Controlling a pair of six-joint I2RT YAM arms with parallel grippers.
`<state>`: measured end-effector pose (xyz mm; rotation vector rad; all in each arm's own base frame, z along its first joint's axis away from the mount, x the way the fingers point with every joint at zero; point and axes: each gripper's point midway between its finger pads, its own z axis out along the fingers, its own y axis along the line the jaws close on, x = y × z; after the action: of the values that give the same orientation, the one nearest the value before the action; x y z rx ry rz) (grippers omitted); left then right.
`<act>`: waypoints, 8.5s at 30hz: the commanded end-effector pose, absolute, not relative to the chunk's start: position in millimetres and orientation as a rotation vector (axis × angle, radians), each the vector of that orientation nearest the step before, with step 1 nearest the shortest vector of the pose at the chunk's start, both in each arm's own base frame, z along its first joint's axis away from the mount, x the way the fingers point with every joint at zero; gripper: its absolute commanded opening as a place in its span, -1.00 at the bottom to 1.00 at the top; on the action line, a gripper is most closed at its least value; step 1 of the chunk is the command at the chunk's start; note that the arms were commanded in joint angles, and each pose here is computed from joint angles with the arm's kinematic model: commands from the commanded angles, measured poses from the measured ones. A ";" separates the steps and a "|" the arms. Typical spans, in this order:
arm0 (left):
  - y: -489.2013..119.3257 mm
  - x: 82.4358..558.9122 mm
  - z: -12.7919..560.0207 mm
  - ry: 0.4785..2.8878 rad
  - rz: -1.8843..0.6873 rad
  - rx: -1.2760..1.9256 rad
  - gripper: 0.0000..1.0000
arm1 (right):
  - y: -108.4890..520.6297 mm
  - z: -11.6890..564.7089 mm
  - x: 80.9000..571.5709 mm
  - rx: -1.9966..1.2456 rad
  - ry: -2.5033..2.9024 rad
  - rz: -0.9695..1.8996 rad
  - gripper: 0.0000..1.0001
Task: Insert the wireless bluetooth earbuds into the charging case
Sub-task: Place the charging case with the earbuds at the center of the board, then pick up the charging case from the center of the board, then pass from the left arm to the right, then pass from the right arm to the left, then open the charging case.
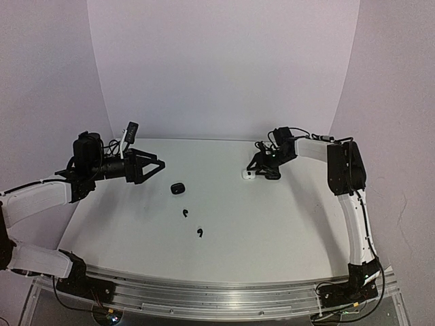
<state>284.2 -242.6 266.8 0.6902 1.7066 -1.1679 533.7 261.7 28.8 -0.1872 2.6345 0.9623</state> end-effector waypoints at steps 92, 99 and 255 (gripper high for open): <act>-289.5 333.3 254.4 0.963 -0.107 1.696 -0.90 | 503.2 244.6 350.4 -0.794 1.947 1.461 0.35; -291.0 332.5 253.7 0.957 -0.109 1.702 -0.90 | 516.0 243.8 346.2 -0.811 1.919 1.526 0.09; -270.0 208.7 352.8 1.333 -1.141 1.263 -1.00 | 511.6 366.5 282.3 -0.987 1.457 1.207 0.00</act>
<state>205.5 -268.0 333.5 1.3229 1.3215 -1.1119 267.3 510.2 358.8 -1.0411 1.4449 1.1654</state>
